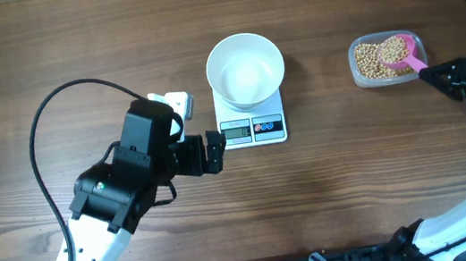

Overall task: Scoop item into bowl and weigh 150g on scale
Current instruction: 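Lift the filled scoop out of the tub with the right gripper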

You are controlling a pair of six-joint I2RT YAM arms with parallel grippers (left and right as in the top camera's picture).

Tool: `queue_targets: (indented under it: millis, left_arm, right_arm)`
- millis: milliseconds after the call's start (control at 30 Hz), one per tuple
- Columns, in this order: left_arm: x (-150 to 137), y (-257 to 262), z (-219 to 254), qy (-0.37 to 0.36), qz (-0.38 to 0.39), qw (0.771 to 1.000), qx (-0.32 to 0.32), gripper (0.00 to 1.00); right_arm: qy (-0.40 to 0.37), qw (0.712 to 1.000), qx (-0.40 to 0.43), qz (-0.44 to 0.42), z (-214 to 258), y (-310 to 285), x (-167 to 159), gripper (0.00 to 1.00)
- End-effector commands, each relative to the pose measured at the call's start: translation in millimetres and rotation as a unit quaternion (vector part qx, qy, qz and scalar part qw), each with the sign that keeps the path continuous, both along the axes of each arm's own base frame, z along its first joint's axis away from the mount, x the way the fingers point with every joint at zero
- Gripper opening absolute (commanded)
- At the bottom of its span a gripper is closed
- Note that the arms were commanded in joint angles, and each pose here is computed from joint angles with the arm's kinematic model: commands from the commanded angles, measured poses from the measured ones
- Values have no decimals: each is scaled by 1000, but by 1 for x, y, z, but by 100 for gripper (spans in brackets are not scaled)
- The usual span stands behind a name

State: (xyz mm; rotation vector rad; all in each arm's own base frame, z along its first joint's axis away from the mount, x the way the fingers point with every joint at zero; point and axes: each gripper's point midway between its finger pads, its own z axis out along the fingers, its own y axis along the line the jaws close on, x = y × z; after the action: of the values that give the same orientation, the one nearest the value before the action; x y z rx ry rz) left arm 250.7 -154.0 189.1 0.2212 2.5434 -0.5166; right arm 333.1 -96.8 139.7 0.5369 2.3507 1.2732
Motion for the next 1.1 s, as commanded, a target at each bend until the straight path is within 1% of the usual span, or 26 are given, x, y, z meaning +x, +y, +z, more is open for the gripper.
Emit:
queue_targets:
  millis: [0,133,233,333,400,433,767,900,1000,1033,1067]
  left_arm:
    - [0,1,-4,2,4,1000,5,100]
    - [0,1,-4,2,4,1000,6,100]
    - [0,1,-4,2,4,1000,5,100]
    - [0,1,-4,2,4,1000,6,100]
    - [0,1,-4,2,4,1000,5,100]
    - [0,1,-4,2,4,1000,5,100]
    - [0,1,-4,2,4,1000,5,100]
    - [0,1,-4,2,4,1000,5,100]
    - [0,1,-4,2,4,1000,5,100]
    - [0,1,-4,2,4,1000,5,100]
    - [0,1,-4,2,4,1000,5,100]
  right_arm:
    - [-22,999,30,0,4,3,2,4]
    - [-30,998,46,8,11,9,-2,4]
    - [-29,999,43,8,10,9,-2,4]
    - [-28,999,19,7,3,3,1,4]
    - [-19,1000,18,0,1,0,3,4]
    - [3,1000,5,-5,-7,-4,1,4]
    - [-21,998,50,-10,9,4,4,4]
    - [18,1000,19,-8,-6,-1,-2,4]
    - [30,999,27,-15,-6,0,-3,4]
    - [23,999,35,-14,-3,2,-2,4]
    - [9,1000,26,-6,-2,2,-2,4]
